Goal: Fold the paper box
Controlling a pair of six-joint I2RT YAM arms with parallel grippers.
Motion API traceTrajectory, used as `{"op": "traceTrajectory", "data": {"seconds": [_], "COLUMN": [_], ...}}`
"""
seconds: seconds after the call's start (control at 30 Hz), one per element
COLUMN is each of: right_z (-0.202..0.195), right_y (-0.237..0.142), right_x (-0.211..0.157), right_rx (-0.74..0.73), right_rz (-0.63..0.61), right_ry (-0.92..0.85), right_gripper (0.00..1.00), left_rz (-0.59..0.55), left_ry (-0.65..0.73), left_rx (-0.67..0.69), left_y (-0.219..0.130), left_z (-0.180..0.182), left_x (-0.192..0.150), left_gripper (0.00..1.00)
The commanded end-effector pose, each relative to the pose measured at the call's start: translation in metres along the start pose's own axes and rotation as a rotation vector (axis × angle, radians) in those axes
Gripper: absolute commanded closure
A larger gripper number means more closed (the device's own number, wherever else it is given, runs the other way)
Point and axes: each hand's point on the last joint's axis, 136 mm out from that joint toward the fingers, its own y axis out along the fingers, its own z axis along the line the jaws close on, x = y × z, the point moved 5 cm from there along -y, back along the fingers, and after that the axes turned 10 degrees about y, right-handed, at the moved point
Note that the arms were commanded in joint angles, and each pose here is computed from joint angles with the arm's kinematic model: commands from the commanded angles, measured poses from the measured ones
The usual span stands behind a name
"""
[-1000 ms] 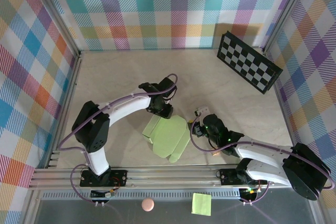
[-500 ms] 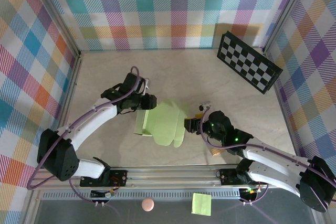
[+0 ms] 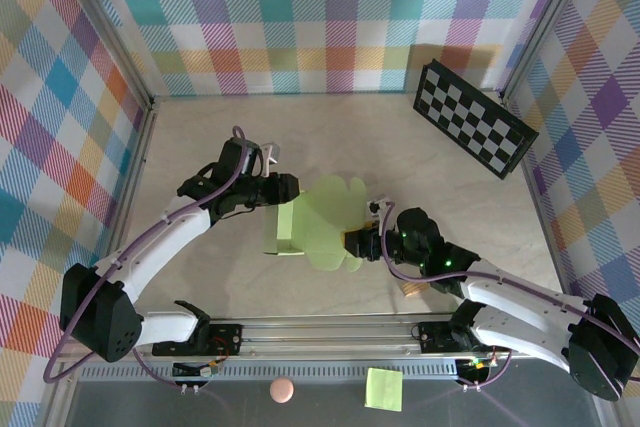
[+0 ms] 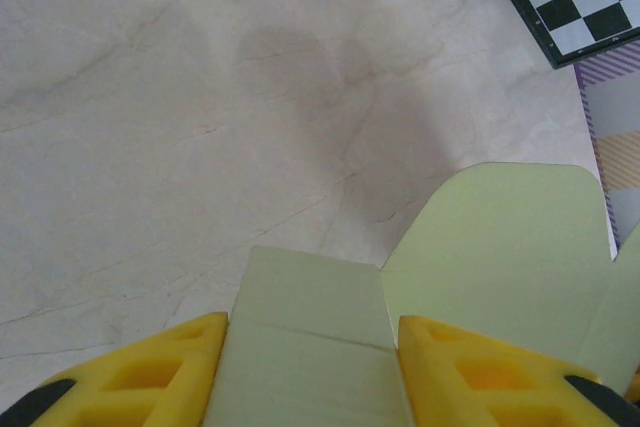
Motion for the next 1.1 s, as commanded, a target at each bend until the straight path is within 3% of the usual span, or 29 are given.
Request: {"op": "traceTrajectory", "data": {"seconds": [0.0, 0.3, 0.37, 0.73, 0.87, 1.0, 1.07], "right_z": [0.011, 0.011, 0.011, 0.012, 0.016, 0.013, 0.010], "right_y": [-0.003, -0.005, -0.005, -0.015, -0.011, -0.005, -0.004], "right_x": [0.011, 0.022, 0.024, 0.033, 0.034, 0.034, 0.036], "right_rx": [0.028, -0.048, -0.069, -0.146, -0.142, -0.192, -0.225], "right_rz": [-0.018, -0.023, -0.021, -0.007, 0.027, 0.104, 0.159], "right_ry": [0.020, 0.005, -0.011, -0.073, -0.091, -0.147, -0.192], "right_gripper": [0.63, 0.89, 0.99, 1.00, 1.00, 1.00, 1.00], "left_rz": [-0.020, 0.014, 0.015, 0.114, 0.155, 0.092, 0.064], "left_ry": [-0.012, -0.003, 0.002, 0.046, 0.049, 0.043, 0.049], "left_rx": [-0.019, 0.051, 0.078, 0.305, 0.300, 0.224, 0.217], "left_y": [-0.003, 0.005, 0.006, 0.014, 0.020, 0.018, 0.012], "left_z": [0.000, 0.014, 0.019, 0.054, 0.055, 0.043, 0.040], "left_x": [0.001, -0.008, -0.010, -0.029, -0.032, -0.021, -0.017], "left_gripper": [0.72, 0.72, 0.72, 0.72, 0.71, 0.64, 0.53]}}
